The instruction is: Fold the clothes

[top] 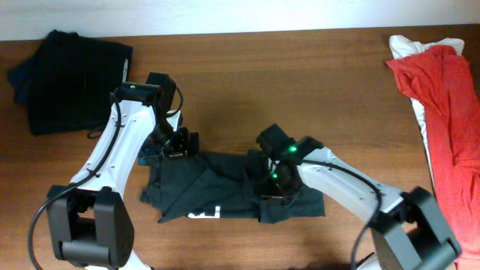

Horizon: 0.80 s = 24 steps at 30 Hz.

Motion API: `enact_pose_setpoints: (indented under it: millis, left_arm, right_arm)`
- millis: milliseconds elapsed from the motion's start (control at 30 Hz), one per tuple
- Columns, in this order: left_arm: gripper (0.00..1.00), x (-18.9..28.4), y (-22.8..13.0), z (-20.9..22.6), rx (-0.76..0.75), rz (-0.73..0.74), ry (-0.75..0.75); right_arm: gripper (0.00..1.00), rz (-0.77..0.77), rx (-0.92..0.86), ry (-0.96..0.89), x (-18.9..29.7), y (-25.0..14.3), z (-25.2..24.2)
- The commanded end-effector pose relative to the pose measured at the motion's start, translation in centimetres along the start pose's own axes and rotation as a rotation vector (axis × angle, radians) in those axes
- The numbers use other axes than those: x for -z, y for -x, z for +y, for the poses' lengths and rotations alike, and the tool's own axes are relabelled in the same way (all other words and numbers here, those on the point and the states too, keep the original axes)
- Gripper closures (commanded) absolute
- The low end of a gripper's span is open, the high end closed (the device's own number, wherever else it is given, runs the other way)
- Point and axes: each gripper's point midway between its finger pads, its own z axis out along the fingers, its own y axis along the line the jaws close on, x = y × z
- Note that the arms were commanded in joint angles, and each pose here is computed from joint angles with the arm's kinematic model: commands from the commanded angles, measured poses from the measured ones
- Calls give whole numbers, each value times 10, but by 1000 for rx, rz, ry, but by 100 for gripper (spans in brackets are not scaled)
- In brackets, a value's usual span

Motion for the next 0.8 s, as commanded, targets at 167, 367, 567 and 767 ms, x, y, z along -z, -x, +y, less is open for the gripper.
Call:
enact_pose_setpoints:
  millis: [167, 367, 567, 767]
  left_arm:
    - [1, 6, -3, -3, 8, -15, -14]
    - [1, 6, -2, -3, 8, -18, -15]
    - [1, 12, 7, 41, 100, -35, -32]
    - [1, 15, 6, 131, 349, -55, -68]
  right_arm:
    - [66, -71, 78, 173, -18, 26, 51]
    - [9, -132, 111, 41, 80, 69, 35]
    - [1, -253, -286, -251, 187, 105, -118]
    - [1, -223, -590, -244, 211, 83, -212]
